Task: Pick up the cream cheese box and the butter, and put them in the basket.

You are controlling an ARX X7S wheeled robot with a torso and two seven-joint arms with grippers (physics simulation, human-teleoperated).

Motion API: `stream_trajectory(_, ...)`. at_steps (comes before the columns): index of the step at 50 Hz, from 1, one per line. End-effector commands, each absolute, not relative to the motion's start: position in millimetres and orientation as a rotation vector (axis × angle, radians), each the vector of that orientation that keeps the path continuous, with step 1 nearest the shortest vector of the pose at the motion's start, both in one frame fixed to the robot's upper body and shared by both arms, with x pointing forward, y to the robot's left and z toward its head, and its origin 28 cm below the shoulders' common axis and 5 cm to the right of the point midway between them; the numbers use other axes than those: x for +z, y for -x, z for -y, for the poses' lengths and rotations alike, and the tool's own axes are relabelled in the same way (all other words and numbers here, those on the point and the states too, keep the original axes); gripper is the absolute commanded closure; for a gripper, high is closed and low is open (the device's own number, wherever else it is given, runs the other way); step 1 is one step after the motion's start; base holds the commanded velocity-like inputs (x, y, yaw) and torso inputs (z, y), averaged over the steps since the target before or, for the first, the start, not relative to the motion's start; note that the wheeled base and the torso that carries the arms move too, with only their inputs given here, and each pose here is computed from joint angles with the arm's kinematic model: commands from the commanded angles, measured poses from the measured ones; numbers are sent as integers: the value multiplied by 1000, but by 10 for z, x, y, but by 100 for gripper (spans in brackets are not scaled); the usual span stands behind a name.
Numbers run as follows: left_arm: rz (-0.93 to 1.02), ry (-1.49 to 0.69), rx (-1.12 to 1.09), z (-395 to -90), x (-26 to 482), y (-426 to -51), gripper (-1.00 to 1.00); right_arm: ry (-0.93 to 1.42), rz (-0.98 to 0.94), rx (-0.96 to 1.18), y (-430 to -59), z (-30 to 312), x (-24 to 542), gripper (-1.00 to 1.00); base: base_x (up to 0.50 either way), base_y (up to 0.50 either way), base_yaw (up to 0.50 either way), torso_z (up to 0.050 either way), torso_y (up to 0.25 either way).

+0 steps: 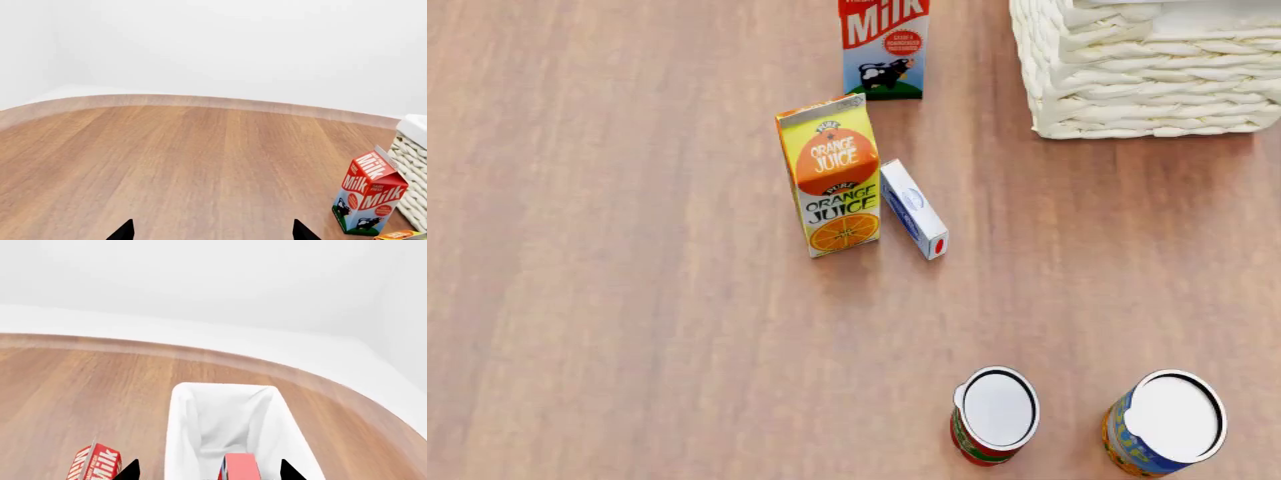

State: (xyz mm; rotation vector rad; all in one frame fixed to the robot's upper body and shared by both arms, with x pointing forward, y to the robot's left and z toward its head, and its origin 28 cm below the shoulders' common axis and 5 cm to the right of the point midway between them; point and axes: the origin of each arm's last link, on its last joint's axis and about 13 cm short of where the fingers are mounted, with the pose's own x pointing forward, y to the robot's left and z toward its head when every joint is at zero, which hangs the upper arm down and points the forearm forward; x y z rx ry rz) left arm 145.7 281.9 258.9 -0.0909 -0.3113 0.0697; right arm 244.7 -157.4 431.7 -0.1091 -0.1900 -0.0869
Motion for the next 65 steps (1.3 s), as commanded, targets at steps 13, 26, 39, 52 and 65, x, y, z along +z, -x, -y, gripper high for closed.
stream_trajectory(13,312,88,68,-2814,2592,-1454,-100,190,192,42,-2082,1437,4024,-100,0,0,0,0,0)
stream_trajectory(26,313,87,66,-2812,2591,-1458,-100,234,139,136,-2058,1364,3967,-100,0,0,0,0,0)
stream_trajectory(39,312,86,65,-2807,2588,-1463,-100,271,101,227,-2039,1345,3787,-100,0,0,0,0,0)
stream_trajectory(52,312,85,68,-2813,2583,-1463,-100,273,49,279,-2056,1308,3609,-100,0,0,0,0,0)
stream_trajectory(65,313,84,66,-2810,2584,-1459,-100,263,-7,293,-2132,1303,3430,-100,0,0,0,0,0)
